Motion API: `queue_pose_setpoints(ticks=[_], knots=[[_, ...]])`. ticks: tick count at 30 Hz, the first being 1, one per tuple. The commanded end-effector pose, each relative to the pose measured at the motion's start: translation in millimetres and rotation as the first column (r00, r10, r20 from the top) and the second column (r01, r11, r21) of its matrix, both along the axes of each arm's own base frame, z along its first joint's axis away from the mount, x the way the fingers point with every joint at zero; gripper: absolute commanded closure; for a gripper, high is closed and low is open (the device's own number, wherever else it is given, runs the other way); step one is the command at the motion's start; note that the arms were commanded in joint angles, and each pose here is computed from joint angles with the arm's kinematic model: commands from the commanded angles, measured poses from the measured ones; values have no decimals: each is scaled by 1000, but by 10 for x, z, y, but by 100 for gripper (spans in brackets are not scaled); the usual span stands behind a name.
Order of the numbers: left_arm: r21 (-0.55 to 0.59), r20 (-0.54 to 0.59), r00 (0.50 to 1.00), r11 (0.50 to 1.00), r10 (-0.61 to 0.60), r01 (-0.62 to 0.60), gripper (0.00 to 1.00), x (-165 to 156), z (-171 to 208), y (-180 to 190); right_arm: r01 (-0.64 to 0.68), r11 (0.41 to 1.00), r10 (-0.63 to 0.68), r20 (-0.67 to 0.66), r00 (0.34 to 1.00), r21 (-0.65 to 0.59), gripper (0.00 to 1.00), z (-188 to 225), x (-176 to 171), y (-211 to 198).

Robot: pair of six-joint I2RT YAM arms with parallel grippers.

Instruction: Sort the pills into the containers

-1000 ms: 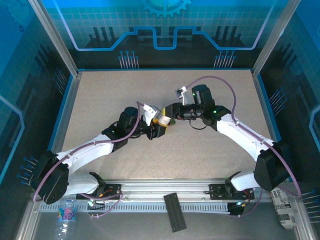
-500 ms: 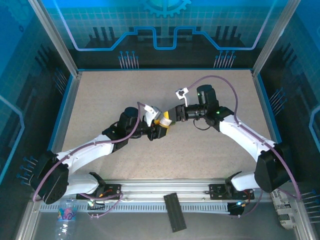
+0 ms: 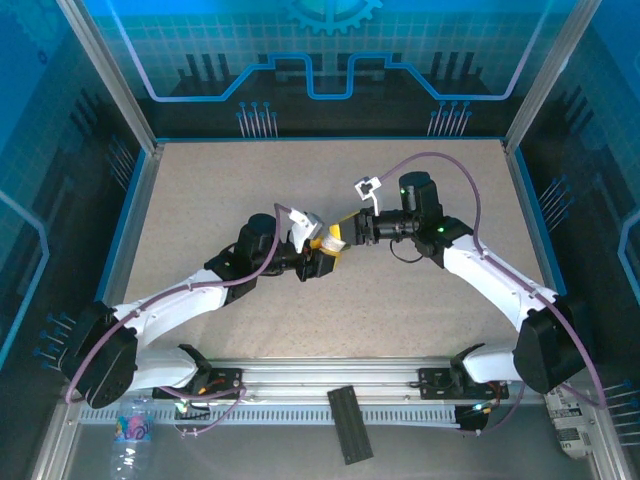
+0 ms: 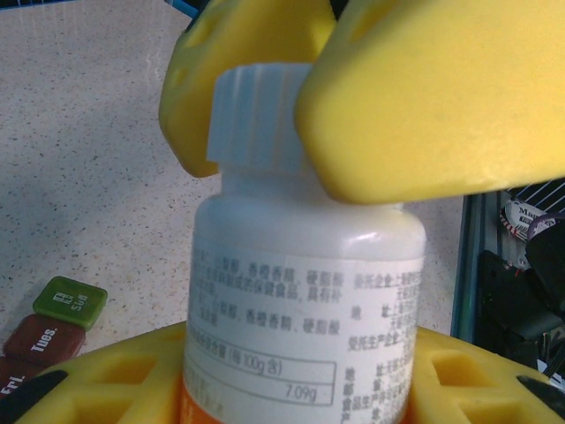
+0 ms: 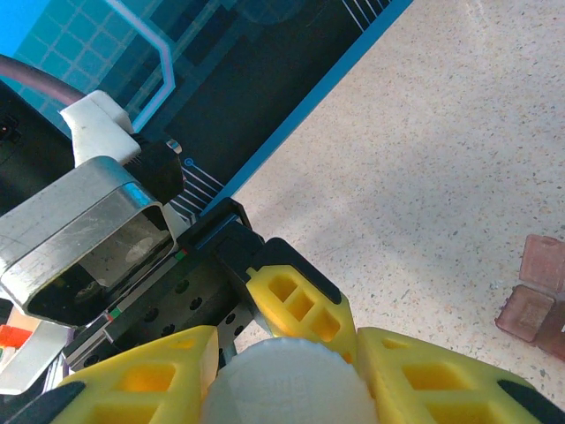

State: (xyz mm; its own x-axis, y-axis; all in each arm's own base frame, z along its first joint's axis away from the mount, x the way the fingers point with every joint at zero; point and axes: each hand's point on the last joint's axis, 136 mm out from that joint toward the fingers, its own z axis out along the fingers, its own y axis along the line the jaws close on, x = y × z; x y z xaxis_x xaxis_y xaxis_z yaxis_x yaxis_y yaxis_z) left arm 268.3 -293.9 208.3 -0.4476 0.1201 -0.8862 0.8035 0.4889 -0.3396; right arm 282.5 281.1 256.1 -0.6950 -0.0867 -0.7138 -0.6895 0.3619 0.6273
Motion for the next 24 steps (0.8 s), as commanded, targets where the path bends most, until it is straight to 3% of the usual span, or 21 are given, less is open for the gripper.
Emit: queue_pose_setpoints(ticks=[1, 14, 21, 24], knots=[[-13, 11, 998, 998, 55, -55, 100, 107, 86, 62, 6, 1000, -6, 39, 999, 1, 66, 105, -13, -69], [-27, 30, 995, 995, 94, -93, 100, 174, 130, 83, 39, 999, -39, -24, 999, 2, 61, 10, -16, 89], [-29, 34, 994, 994, 106, -105, 100, 196, 140, 92, 79, 997, -80, -47, 996, -7, 54, -3, 21, 148], [-23, 37, 993, 993, 113, -112, 100, 204, 126, 105, 101, 995, -101, -51, 994, -16, 46, 16, 43, 125]])
